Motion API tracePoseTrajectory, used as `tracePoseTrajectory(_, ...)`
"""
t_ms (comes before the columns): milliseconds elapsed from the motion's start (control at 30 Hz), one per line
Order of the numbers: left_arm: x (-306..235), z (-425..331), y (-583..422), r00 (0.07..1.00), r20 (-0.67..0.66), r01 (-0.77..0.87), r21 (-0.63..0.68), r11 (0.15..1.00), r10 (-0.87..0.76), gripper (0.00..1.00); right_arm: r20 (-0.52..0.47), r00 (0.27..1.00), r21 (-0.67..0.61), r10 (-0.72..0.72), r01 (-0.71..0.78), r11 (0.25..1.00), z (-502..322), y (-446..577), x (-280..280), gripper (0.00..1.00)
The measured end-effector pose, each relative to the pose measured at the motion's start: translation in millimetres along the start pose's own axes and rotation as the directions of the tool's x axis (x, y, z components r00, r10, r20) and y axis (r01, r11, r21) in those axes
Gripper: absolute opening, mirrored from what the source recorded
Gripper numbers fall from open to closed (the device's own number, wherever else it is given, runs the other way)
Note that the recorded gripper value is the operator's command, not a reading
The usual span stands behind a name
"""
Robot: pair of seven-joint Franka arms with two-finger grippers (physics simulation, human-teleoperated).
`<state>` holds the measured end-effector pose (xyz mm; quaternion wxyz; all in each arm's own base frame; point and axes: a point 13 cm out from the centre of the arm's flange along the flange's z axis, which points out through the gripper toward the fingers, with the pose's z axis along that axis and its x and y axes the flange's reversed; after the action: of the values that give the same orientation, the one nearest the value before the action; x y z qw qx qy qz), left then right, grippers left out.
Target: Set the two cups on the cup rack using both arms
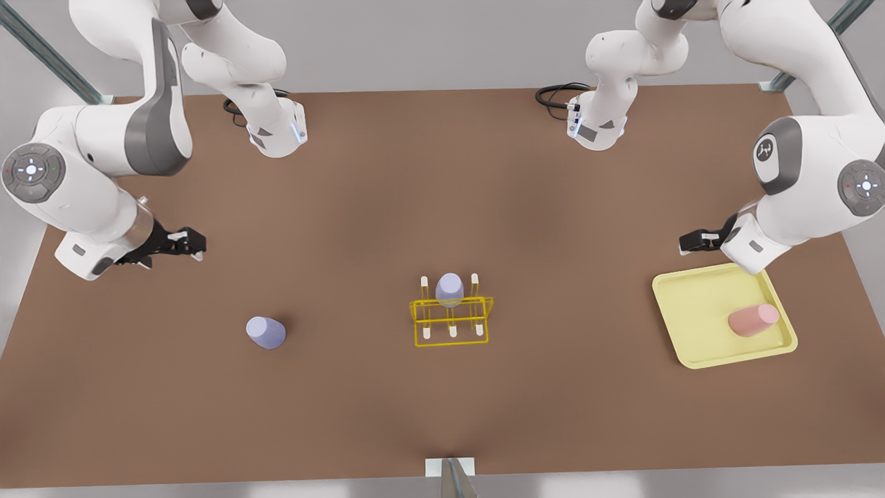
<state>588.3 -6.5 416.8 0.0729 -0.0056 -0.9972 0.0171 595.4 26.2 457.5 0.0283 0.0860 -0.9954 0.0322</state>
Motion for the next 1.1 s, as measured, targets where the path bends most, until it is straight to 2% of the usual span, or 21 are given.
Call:
tracePoseTrajectory(133, -20, 19, 24, 0.999, -0.019, 0.043, 0.000, 0.999, -0.043, 1.00, -0.005, 1.000, 0.001, -0.013, 0.013, 1.000, 15, 8, -22, 1.00)
tracePoseTrajectory(200, -72, 47, 106, 0.990, -0.002, 0.142, 0.006, 0.990, -0.142, 1.00, -0.037, 0.998, -0.004, -0.059, 0.059, 0.998, 63, 38, -52, 1.00)
tracePoseTrajectory(267, -100, 94, 176, 0.980, 0.006, 0.201, 0.012, 0.980, -0.201, 1.00, -0.049, 0.995, -0.012, -0.087, 0.087, 0.996, 114, 60, -78, 1.00)
tracePoseTrajectory(467, -132, 163, 245, 0.978, 0.065, 0.198, 0.013, 0.980, -0.198, 1.00, 0.017, 0.996, -0.023, -0.088, 0.089, 0.996, 223, 79, -123, 1.00)
tracePoseTrajectory(633, -119, 206, 264, 0.985, 0.045, 0.168, -0.006, 0.986, -0.167, 1.00, 0.081, 0.996, -0.028, -0.049, 0.052, 0.998, 266, 67, -126, 1.00)
tracePoseTrajectory(1100, -88, 265, 321, 0.990, 0.016, 0.140, -0.043, 0.989, -0.140, 1.00, 0.070, 0.997, -0.071, 0.045, -0.040, 0.997, 352, 51, -84, 1.00)
